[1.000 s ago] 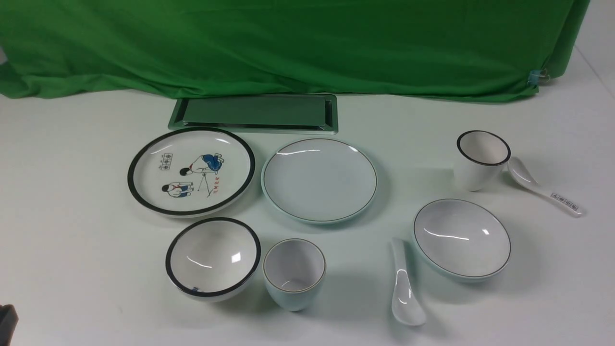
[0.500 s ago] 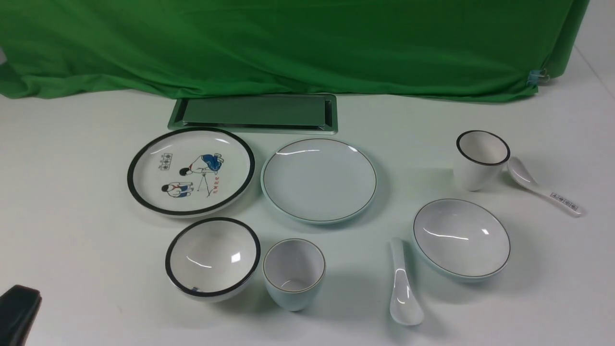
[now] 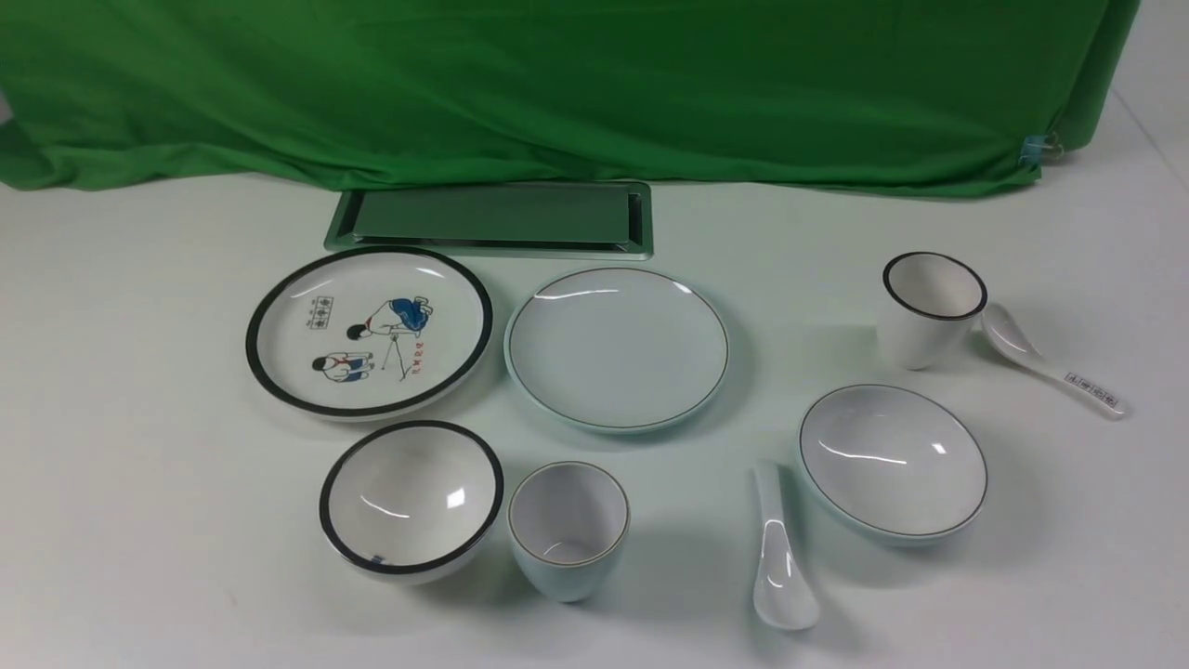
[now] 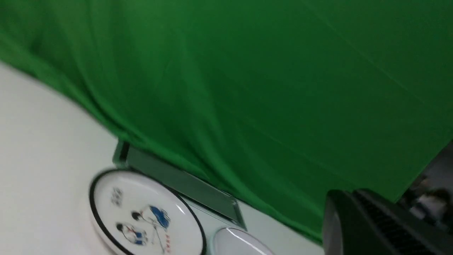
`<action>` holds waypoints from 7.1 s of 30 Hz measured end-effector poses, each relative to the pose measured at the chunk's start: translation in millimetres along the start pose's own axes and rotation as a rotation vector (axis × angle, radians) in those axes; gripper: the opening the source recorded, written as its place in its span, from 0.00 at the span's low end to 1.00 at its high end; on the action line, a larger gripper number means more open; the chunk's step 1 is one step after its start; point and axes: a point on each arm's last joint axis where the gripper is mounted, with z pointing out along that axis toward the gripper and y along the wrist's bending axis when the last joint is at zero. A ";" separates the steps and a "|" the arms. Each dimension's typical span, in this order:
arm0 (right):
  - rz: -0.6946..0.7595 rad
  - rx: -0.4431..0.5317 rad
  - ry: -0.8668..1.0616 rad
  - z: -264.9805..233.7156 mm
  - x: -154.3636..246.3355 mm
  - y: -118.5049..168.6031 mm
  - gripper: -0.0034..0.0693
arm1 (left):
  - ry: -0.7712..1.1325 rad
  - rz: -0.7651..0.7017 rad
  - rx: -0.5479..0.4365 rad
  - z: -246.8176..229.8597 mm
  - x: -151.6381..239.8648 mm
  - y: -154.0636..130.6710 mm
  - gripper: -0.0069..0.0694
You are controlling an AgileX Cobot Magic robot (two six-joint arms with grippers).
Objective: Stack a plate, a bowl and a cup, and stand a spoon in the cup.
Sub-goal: Use the right arm to grab a blue rice bowl, then use the right arm to put the blue rice bowl into the blue large plate in the middle, then use the right arm to grab a blue teacup, then use the right arm to put the blue teacup into the blue rice bowl in the middle, then use the right arm to grab a blue soup spoon
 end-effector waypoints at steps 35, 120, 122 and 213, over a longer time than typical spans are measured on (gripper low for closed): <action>-0.948 0.122 1.138 247.0 -8.8 94.9 0.63 | 1.117 0.650 0.114 216.0 22.2 -50.0 0.05; -1.195 -0.306 1.429 256.5 72.0 245.6 0.64 | 1.081 0.661 0.124 223.5 25.6 -50.1 0.14; -1.222 -0.352 1.413 247.6 91.6 250.3 0.64 | 1.081 0.661 0.124 223.5 25.6 -50.2 0.14; -1.076 -0.026 1.361 236.3 30.1 182.9 0.76 | 1.067 0.673 0.121 216.8 26.5 -46.9 0.21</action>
